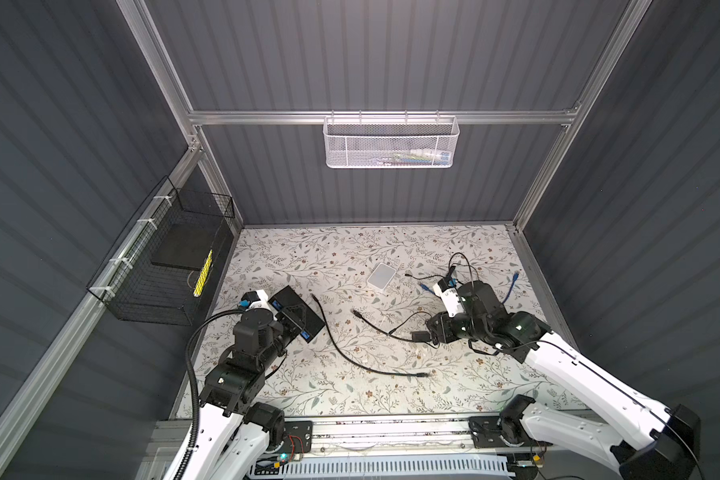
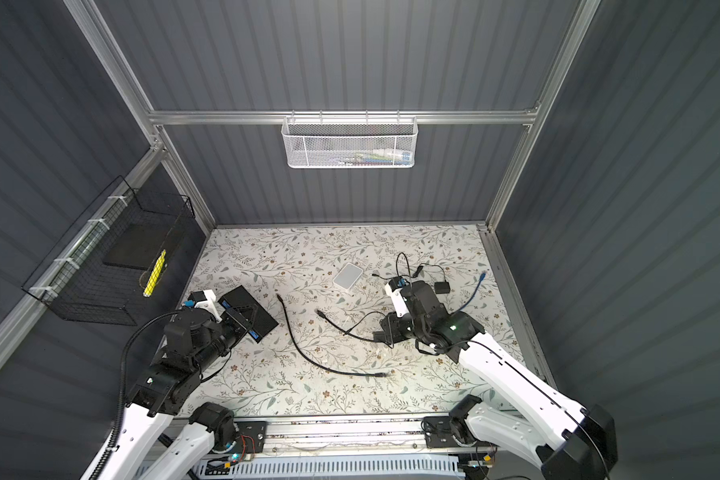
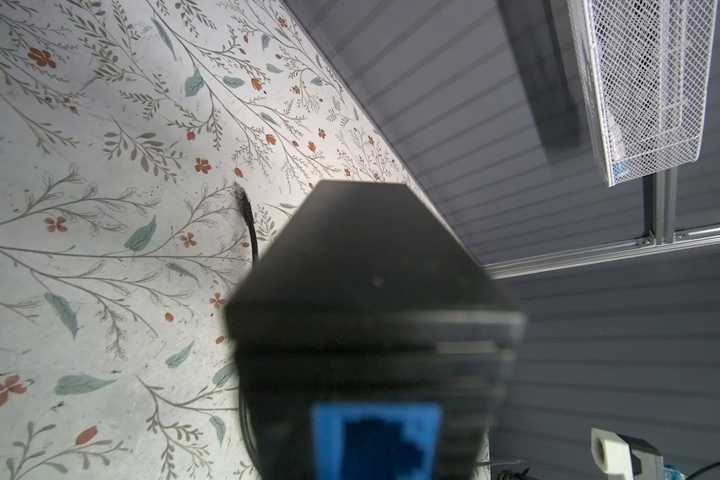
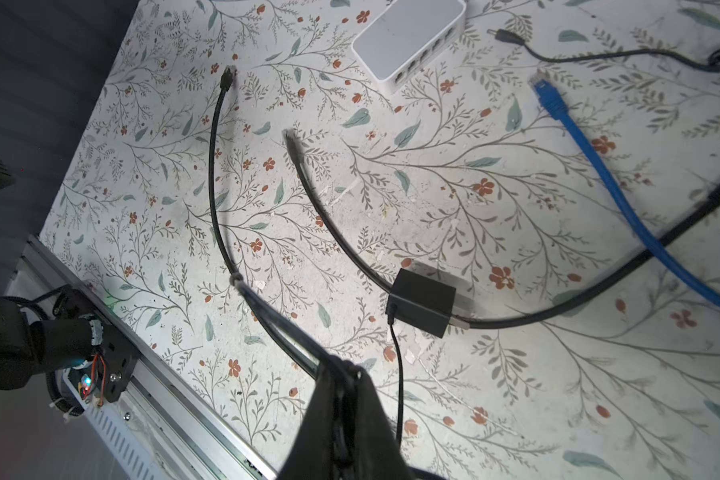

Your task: Insert the plug into the switch port

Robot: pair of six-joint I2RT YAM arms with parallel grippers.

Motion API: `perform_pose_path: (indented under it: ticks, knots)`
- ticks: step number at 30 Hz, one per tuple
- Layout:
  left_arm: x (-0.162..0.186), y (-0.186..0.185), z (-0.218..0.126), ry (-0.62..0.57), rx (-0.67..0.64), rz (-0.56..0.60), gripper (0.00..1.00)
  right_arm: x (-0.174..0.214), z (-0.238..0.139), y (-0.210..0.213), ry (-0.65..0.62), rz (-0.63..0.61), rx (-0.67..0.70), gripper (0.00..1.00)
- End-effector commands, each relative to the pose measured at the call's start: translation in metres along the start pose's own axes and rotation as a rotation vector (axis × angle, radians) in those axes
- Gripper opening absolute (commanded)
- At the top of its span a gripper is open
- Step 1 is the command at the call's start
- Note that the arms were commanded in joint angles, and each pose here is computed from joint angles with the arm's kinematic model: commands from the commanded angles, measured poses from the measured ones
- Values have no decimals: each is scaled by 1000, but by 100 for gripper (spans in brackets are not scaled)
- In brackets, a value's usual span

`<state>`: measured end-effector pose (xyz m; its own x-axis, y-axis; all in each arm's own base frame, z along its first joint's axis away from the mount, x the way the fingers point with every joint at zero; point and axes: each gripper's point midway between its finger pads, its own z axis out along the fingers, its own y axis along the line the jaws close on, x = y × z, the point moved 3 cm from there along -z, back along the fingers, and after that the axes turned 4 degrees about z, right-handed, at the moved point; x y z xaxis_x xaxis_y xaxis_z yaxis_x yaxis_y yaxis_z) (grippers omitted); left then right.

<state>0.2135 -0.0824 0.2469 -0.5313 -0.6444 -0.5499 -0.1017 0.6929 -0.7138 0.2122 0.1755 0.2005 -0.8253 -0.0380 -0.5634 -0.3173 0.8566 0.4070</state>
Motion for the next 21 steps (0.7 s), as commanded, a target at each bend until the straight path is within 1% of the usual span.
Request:
perform_pose_path:
  ticks: [1, 7, 9, 12, 21]
  knots:
    - [-1, -6, 7, 0, 41, -8, 0, 8, -6, -25, -21, 145, 75, 13]
    - [0, -11, 19, 26, 58, -1, 0, 25, 5, -63, -47, 330, 146, 13]
    - [0, -12, 21, 28, 60, 0, 0, 30, 7, -69, -59, 362, 150, 12]
    - [1, -12, 24, 31, 63, 6, 0, 39, 5, -83, -89, 421, 209, 13]
    - [4, -14, 33, 53, 76, 20, 0, 71, 9, -126, -95, 617, 341, 14]
